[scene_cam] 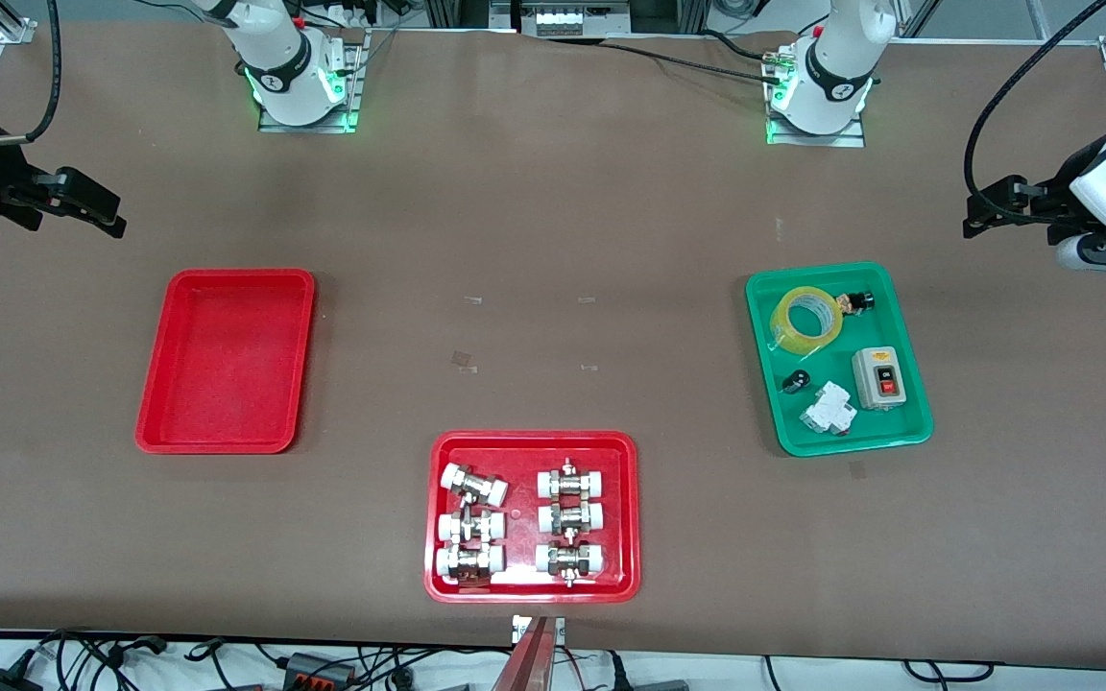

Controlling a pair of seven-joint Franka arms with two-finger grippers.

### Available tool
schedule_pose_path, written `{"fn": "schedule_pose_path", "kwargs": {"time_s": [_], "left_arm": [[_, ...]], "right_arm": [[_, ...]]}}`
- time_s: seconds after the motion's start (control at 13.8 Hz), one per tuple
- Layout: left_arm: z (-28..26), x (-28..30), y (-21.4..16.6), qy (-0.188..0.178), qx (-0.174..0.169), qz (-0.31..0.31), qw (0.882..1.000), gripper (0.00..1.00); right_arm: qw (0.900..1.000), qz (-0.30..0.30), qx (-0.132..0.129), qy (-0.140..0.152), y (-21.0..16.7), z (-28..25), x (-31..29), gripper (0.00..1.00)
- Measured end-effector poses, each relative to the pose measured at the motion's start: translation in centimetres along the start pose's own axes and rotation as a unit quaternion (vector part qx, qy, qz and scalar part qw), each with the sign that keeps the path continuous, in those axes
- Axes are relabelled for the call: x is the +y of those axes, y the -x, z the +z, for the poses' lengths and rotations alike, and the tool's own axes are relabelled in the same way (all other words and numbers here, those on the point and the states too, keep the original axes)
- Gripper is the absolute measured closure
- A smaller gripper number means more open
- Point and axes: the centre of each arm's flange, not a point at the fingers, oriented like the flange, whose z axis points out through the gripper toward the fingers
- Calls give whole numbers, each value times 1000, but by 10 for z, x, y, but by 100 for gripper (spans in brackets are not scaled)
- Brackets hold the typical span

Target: Left arm passes tape to right arm into tray

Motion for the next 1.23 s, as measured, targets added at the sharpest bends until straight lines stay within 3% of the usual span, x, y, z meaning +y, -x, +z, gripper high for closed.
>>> {"fn": "schedule_pose_path", "kwargs": {"time_s": [0.94, 1.23], "left_arm": [[5, -7, -3, 1, -5, -5, 1000, 0], [24, -8, -14, 1, -25, -5, 1000, 0]], "right_arm": [[1000, -1, -1, 0, -1, 1, 0, 0], [1000, -2, -1, 0, -1, 1, 0, 0]]}}
